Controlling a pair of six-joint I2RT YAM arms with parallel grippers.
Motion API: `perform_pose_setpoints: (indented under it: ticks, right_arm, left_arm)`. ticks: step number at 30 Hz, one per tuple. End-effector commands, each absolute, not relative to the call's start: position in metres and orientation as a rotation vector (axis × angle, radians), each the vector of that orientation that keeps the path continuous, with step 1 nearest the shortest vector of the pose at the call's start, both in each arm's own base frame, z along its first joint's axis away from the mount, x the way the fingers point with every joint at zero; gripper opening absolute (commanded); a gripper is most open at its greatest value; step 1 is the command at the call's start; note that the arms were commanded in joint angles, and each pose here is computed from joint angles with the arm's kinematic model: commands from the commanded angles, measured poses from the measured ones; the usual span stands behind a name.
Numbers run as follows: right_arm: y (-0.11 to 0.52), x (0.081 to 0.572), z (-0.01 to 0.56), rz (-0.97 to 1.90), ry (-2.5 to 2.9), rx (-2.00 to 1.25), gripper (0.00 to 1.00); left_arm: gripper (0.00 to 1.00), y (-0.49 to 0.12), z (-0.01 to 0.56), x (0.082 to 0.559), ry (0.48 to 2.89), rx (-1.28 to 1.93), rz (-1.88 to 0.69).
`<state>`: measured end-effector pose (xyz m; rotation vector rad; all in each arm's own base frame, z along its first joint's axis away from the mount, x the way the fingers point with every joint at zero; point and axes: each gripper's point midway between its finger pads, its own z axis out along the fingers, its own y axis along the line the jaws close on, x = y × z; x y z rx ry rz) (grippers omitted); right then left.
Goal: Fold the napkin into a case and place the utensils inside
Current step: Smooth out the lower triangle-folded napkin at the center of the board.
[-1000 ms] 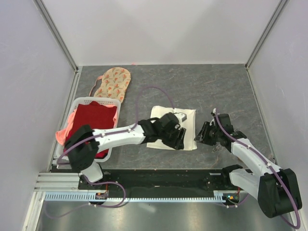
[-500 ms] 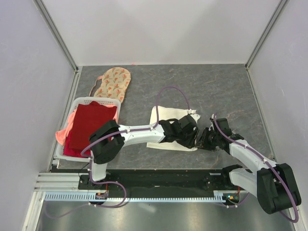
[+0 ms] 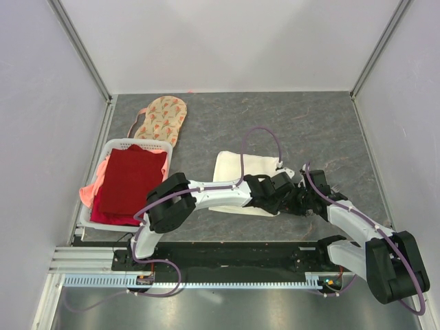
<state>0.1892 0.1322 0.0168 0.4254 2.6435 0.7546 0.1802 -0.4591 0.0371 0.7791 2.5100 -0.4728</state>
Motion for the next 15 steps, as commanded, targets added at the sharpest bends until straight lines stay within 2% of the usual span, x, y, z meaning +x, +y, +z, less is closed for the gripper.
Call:
perform_pose_setpoints:
  ticks: [1,6,9,12,13,14,15]
  right_arm:
    - [0.132,0.188,0.013,0.756,2.641,0.435,0.03]
    - [0.132,0.188,0.014,0.760,2.635,0.438,0.01]
    - [0.132,0.189,0.014,0.763,2.635,0.440,0.01]
    - [0.134,0.188,0.014,0.777,2.639,0.433,0.00]
    - [0.134,0.188,0.013,0.777,2.640,0.429,0.00]
    - [0.134,0.188,0.014,0.777,2.638,0.431,0.00]
    - [0.134,0.187,0.013,0.775,2.642,0.431,0.00]
  left_arm:
    - [0.37,-0.456,0.044,0.191,2.460,0.776,-0.370]
    - [0.35,-0.457,0.038,0.184,2.495,0.789,-0.377]
    - [0.41,-0.461,0.037,0.180,2.506,0.809,-0.410]
    - [0.42,-0.466,0.036,0.178,2.512,0.827,-0.434]
    - [0.38,-0.468,0.038,0.180,2.509,0.827,-0.445]
    - [0.12,-0.469,0.038,0.180,2.511,0.828,-0.449]
    - [0.06,-0.470,0.040,0.181,2.507,0.827,-0.452]
